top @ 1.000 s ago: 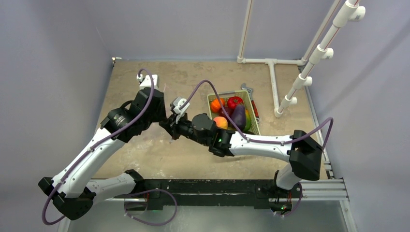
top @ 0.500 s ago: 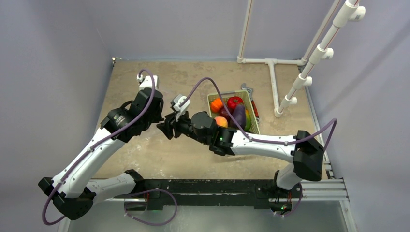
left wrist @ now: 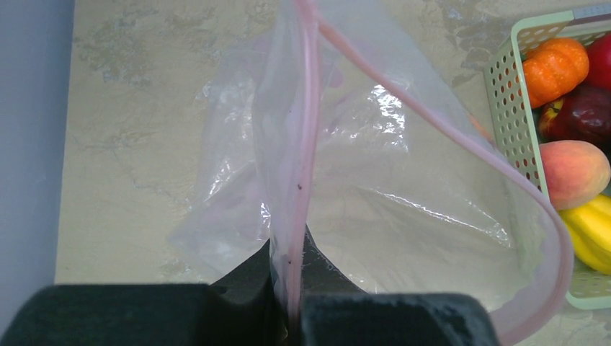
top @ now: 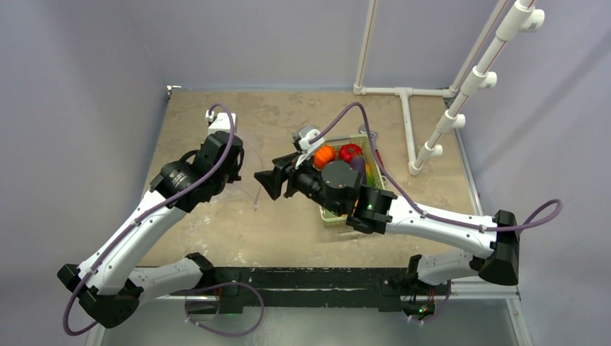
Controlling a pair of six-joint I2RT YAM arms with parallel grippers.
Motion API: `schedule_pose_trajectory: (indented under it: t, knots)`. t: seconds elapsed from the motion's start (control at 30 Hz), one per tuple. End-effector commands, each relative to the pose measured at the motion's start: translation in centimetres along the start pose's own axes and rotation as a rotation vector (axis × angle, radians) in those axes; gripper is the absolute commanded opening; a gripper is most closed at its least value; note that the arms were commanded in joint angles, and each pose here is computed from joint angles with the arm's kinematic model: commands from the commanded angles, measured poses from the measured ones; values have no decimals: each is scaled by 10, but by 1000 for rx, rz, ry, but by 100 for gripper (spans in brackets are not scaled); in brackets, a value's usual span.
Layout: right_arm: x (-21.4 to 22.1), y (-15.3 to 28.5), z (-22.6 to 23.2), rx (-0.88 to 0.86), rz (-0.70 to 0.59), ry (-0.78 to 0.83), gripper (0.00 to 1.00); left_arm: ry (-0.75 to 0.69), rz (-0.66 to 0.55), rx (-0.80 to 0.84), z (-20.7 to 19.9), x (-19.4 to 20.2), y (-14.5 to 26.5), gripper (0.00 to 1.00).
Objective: Place the food in the zip-top bag and seal the zipper
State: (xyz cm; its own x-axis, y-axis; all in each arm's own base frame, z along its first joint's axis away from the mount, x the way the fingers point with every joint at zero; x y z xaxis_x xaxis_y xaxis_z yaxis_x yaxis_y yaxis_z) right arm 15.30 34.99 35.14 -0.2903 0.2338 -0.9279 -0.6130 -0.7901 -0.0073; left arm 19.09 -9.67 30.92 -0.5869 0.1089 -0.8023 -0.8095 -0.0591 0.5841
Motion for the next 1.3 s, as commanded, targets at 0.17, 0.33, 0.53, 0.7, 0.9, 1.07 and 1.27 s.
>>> schedule_pose_trajectory:
  t: [0.17,0.33,0.53,0.7,0.9,1.07,1.27]
  knots:
    - [18,-8,-8,140,102,-115,66,-28,-11,17,0,-4,0,0]
    - [21,-32,0,157,107,-175,68,-34,-9,19,1,-2,2,0]
    - [31,-65,-1,271,123,-226,70,-23,-4,57,-1,0,5,0]
    - [45,-90,-17,413,144,-220,69,-22,0,72,0,1,8,0]
    - [47,-101,-37,472,118,-237,56,-26,-3,72,4,2,13,0]
    - [47,-101,-51,507,102,-237,21,-38,-3,58,8,4,15,0]
    - [66,-92,-90,623,137,-192,0,-64,-8,14,18,2,21,0]
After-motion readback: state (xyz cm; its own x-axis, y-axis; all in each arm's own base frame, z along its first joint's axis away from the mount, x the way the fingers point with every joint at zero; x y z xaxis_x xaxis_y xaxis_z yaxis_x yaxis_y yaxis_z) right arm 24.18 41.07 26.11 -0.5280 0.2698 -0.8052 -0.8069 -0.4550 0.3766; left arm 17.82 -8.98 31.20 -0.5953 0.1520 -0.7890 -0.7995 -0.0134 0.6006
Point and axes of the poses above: each gripper's point midway between its finger pads, its own y axis back along the fingers, its own z axis along the line the jaws close on, x = y × z, the point moved 7 cm from there along y, back along the fingers, and after that the axes turned 5 degrees about -y, right-handed, at the moved point
